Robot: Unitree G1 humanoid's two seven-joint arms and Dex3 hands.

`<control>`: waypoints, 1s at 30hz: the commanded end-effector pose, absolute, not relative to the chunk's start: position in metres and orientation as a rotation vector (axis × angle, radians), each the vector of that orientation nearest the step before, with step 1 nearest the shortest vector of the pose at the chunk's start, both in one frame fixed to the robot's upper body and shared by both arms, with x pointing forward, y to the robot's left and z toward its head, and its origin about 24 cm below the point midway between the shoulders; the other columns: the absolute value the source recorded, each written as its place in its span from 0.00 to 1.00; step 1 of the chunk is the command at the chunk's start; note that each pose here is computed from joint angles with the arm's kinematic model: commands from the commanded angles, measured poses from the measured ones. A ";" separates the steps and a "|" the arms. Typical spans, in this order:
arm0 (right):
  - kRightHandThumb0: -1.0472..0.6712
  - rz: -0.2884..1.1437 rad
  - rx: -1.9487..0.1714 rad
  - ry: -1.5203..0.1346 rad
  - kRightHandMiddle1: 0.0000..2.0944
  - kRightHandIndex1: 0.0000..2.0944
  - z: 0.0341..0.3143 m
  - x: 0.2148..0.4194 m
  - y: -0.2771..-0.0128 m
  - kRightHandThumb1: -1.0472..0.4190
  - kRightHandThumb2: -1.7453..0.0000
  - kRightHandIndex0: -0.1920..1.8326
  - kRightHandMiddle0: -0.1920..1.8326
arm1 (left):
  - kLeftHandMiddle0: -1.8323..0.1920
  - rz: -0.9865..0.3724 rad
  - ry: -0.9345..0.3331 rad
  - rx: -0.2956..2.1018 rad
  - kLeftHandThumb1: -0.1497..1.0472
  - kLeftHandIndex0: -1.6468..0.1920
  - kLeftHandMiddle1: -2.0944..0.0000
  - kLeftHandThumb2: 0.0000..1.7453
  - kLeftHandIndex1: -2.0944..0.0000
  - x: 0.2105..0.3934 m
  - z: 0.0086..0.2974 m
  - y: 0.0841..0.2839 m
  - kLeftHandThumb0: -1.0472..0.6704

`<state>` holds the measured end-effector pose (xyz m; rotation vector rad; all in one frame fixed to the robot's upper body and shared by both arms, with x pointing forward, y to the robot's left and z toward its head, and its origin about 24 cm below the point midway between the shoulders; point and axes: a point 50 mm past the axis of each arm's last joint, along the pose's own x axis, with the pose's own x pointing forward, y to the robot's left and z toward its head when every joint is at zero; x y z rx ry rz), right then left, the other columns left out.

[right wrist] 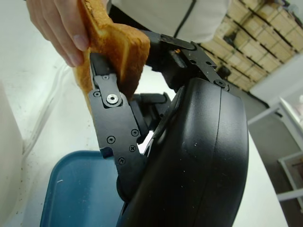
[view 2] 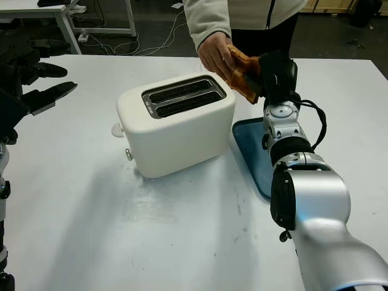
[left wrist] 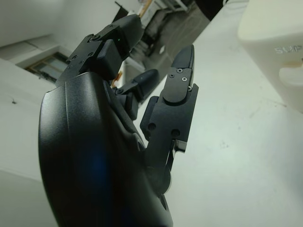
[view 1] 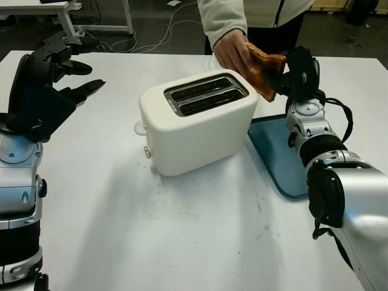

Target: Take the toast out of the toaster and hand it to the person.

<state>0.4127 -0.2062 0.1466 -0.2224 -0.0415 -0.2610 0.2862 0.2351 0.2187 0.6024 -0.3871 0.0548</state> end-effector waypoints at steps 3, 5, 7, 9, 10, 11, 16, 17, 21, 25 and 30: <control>0.35 -0.274 -0.202 -0.100 0.04 0.35 0.154 0.412 -0.213 0.09 0.97 0.39 0.48 | 0.76 0.062 -0.385 0.610 0.89 0.68 0.50 0.02 0.70 0.285 0.217 0.237 0.50; 0.33 -0.287 -0.178 -0.095 0.01 0.21 0.153 0.411 -0.215 0.09 0.98 0.41 0.48 | 0.76 0.061 -0.381 0.598 0.89 0.68 0.50 0.02 0.70 0.285 0.217 0.237 0.50; 0.33 -0.298 -0.171 -0.088 0.00 0.16 0.152 0.410 -0.217 0.09 0.98 0.41 0.46 | 0.76 0.061 -0.381 0.595 0.89 0.69 0.50 0.02 0.70 0.285 0.216 0.237 0.50; 0.31 -0.287 -0.168 -0.084 0.00 0.10 0.151 0.410 -0.218 0.09 0.98 0.36 0.40 | 0.76 0.062 -0.382 0.597 0.89 0.69 0.50 0.02 0.70 0.285 0.216 0.237 0.49; 0.30 -0.268 -0.175 -0.078 0.00 0.07 0.151 0.410 -0.219 0.09 0.98 0.32 0.35 | 0.76 0.062 -0.383 0.594 0.89 0.69 0.50 0.02 0.70 0.285 0.216 0.236 0.49; 0.28 -0.239 -0.203 -0.070 0.00 0.04 0.151 0.410 -0.220 0.09 0.98 0.27 0.29 | 0.76 0.062 -0.384 0.594 0.89 0.69 0.50 0.02 0.70 0.285 0.216 0.236 0.49; 0.09 -0.158 -0.446 -0.076 0.00 0.00 0.150 0.406 -0.231 0.10 0.99 0.10 0.10 | 0.76 0.069 -0.380 0.592 0.89 0.69 0.50 0.02 0.69 0.284 0.216 0.238 0.49; 0.08 -0.153 -0.465 -0.084 0.00 0.00 0.150 0.405 -0.233 0.11 1.00 0.10 0.10 | 0.77 0.071 -0.378 0.591 0.89 0.69 0.50 0.02 0.69 0.284 0.216 0.238 0.49; 0.10 -0.160 -0.465 -0.167 0.00 0.01 0.145 0.397 -0.236 0.09 0.90 0.12 0.10 | 0.77 0.077 -0.366 0.584 0.89 0.69 0.51 0.02 0.69 0.283 0.214 0.239 0.46; 0.23 -0.127 -0.410 -0.270 0.03 0.03 0.136 0.381 -0.230 0.09 0.66 0.17 0.17 | 0.78 0.079 -0.355 0.545 0.89 0.70 0.53 0.03 0.70 0.279 0.211 0.239 0.45; 0.23 -0.070 -0.335 -0.379 0.04 0.04 0.116 0.335 -0.209 0.09 0.64 0.21 0.23 | 0.79 0.079 -0.362 0.494 0.89 0.73 0.55 0.05 0.73 0.265 0.206 0.232 0.40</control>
